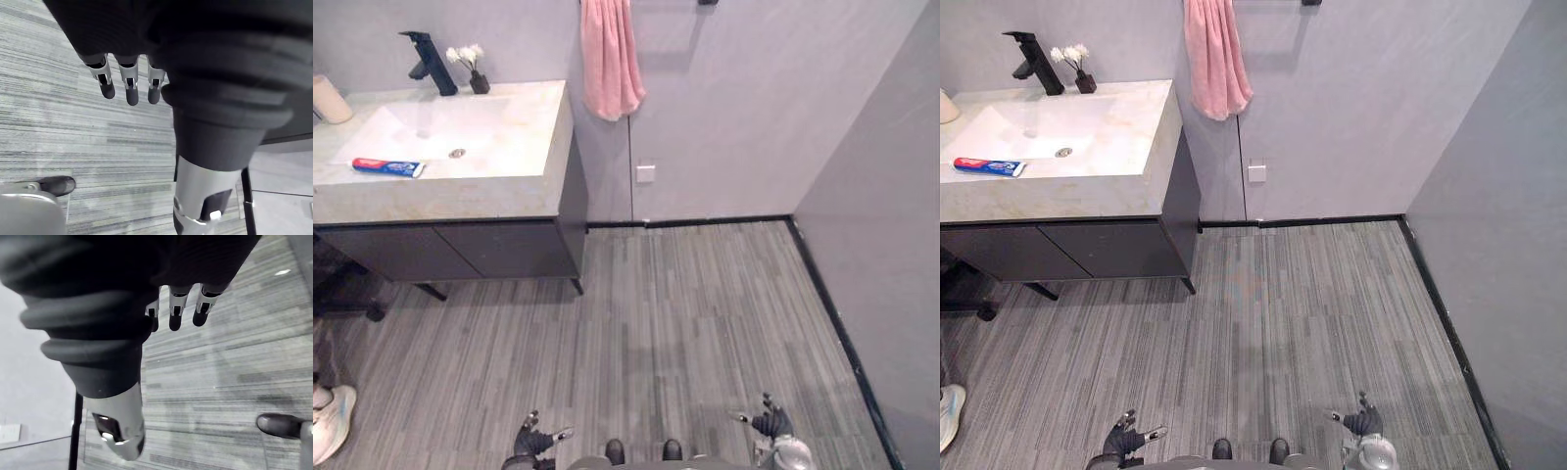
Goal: Organize washtable
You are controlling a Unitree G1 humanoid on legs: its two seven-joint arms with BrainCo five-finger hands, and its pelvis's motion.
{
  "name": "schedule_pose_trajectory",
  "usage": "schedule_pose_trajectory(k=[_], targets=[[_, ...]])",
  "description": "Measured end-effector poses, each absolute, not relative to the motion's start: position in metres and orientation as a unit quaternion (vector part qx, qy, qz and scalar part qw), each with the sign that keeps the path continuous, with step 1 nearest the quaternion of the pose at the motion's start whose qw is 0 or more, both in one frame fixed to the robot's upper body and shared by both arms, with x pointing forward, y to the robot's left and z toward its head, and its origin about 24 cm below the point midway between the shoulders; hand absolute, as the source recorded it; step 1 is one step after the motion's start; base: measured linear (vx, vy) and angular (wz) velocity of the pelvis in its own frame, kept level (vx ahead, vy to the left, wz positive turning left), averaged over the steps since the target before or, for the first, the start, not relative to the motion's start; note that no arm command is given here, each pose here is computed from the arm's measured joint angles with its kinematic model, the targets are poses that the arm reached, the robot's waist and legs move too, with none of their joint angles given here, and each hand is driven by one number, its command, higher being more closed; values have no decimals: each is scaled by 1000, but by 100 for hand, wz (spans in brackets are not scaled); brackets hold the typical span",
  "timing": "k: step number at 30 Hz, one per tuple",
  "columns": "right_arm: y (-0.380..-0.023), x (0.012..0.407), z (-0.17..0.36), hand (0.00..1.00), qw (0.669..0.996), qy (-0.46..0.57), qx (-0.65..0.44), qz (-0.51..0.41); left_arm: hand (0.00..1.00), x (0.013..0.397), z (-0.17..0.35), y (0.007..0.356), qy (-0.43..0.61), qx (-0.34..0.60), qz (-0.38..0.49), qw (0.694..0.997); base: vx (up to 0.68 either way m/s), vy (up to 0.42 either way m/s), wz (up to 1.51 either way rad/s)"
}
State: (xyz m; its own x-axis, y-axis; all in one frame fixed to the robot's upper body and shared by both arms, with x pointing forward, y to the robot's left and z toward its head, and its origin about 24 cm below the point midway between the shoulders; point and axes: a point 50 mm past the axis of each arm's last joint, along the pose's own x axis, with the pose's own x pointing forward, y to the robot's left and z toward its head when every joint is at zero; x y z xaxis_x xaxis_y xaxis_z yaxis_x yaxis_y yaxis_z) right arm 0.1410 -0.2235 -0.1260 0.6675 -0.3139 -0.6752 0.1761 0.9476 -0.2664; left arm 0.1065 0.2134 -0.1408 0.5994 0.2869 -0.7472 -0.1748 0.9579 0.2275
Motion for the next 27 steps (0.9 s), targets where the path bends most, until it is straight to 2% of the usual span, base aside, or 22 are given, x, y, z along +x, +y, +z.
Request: schedule_pose_trajectory(k=[4,10,21,27], targets=[[-227,160,-113,0,922,348,-119,-117,0,117,-134,214,401,77,122,905,145,15,0],[-227,170,-108,0,926,333,-148,-96,0,124,-128,214,382,79,120,913,117,19,2],[-238,192,-93,0,932,302,-164,-116,0,144,-111,212,328,84,116,934,97,30,-36],[-247,182,-95,0,925,317,-158,-138,0,155,-101,217,302,96,112,942,171,88,11]])
